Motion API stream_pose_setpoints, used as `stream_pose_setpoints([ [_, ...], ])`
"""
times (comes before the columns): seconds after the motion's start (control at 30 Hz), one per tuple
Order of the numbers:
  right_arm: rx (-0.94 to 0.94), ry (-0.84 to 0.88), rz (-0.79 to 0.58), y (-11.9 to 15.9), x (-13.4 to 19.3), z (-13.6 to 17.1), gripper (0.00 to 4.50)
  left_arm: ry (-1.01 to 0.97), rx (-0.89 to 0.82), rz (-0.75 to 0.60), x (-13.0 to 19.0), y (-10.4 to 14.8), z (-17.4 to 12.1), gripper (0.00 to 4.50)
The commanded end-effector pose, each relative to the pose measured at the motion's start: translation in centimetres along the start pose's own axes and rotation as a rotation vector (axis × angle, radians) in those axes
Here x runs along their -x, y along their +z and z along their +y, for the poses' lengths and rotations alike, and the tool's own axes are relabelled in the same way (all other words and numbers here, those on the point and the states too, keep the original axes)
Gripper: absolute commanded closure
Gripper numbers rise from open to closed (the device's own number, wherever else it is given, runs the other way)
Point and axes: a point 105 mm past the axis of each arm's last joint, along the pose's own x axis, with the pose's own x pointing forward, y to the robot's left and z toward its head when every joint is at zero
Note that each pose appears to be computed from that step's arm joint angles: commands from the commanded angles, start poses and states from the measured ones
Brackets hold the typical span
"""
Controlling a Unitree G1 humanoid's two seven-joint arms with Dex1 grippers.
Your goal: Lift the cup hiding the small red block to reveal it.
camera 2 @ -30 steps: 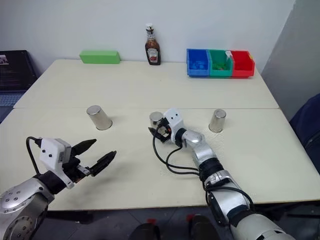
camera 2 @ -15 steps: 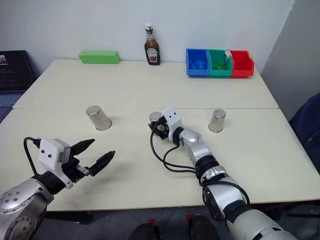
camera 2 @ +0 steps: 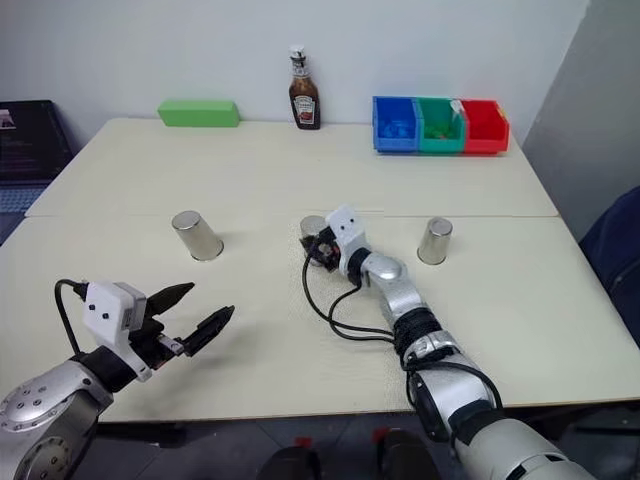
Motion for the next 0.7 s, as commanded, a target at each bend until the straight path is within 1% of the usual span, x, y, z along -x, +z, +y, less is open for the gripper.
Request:
stream_pose_setpoints([
  [0.03,0.029,-0.038,-0.102,4.7,1.0,-1.4,1.90,-0.009,-0.028,-0.035,0.0,0.7,-0.5,0.00],
  [0.1,0.023,-0.045,-0.086,5.1,2.2,-1.6,1.90,-0.011,-0.026,-0.035,-0.1,0.7,-0.6,0.00],
  [0.23,-0.004,-0.050,-0.029,4.6,4.4,-1.3,1.90,-0.015,-0.026,-0.034,-0.2,0.6,-0.5,0.00],
  [0.33,-0.001,-0.055,0.054,2.4,6.6,-0.9,1.90,-0.017,-0.023,-0.034,-0.3,0.5,-0.4,0.00],
  [0.4,-0.002,-0.067,0.097,1.2,7.3,-0.8,1.90,-0.020,-0.020,-0.036,-0.5,0.5,-0.3,0.00],
  [0.57,-0.006,-0.106,0.163,-1.5,7.8,-0.7,1.90,-0.040,-0.018,-0.039,-0.9,0.5,-0.6,0.00],
  [0.7,-0.061,-0.158,0.174,-3.2,8.0,-1.0,1.90,-0.044,-0.026,-0.039,-1.1,0.6,-0.5,0.00],
])
